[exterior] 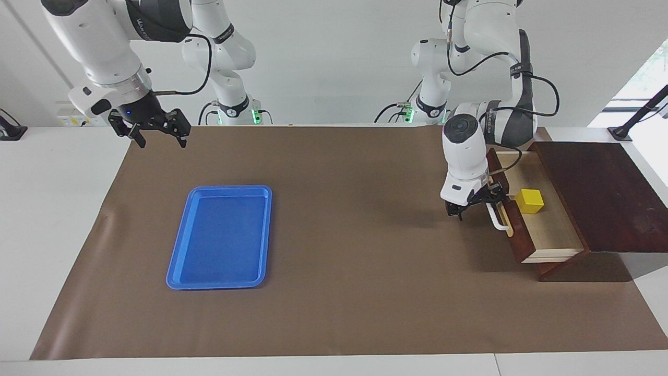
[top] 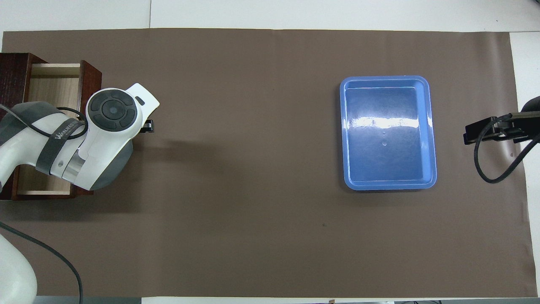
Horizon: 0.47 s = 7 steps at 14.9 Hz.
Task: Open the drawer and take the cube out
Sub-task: 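Grip the white handle with the left gripper and pull the drawer open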
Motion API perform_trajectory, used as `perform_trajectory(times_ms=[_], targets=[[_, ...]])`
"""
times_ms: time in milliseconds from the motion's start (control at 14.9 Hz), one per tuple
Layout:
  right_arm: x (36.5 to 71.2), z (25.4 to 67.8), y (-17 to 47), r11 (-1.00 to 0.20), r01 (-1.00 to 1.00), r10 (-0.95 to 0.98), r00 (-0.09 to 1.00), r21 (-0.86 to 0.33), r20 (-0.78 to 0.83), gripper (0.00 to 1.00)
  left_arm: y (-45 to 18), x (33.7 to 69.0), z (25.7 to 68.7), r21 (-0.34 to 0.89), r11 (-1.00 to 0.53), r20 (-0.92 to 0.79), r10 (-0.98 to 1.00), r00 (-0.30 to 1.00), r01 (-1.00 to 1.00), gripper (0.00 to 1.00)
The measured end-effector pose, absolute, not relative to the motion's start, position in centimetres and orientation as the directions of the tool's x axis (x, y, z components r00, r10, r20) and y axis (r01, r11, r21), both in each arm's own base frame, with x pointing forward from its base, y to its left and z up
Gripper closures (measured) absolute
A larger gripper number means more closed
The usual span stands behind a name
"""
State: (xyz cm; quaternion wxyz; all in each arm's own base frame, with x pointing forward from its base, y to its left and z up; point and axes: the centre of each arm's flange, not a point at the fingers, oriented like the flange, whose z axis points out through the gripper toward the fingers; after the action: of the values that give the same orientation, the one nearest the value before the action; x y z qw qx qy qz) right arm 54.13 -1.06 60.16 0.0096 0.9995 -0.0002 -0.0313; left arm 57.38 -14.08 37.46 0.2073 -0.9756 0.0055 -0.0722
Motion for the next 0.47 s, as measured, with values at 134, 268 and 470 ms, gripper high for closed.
perform_trajectory(times_ms=[134, 268, 470], targets=[[54.1, 60.2, -1.1, -1.0, 0.0, -0.001, 0.998, 0.019, -0.062, 0.0, -14.6, 57.3, 37.5, -0.402, -0.915, 0.143, -0.037, 0.989, 0.023, 0.0], [54.1, 60.0, -1.1, -1.0, 0.0, -0.001, 0.998, 0.019, -0.067, 0.0, -15.0, 57.2, 37.6, -0.394, -0.918, 0.144, -0.028, 0.989, 0.032, 0.0], [54.0, 59.4, -1.1, -1.0, 0.0, -0.001, 0.997, 0.019, -0.078, 0.0, -15.8, 57.0, 38.0, -0.386, -0.921, 0.142, -0.015, 0.99, 0.041, 0.0]])
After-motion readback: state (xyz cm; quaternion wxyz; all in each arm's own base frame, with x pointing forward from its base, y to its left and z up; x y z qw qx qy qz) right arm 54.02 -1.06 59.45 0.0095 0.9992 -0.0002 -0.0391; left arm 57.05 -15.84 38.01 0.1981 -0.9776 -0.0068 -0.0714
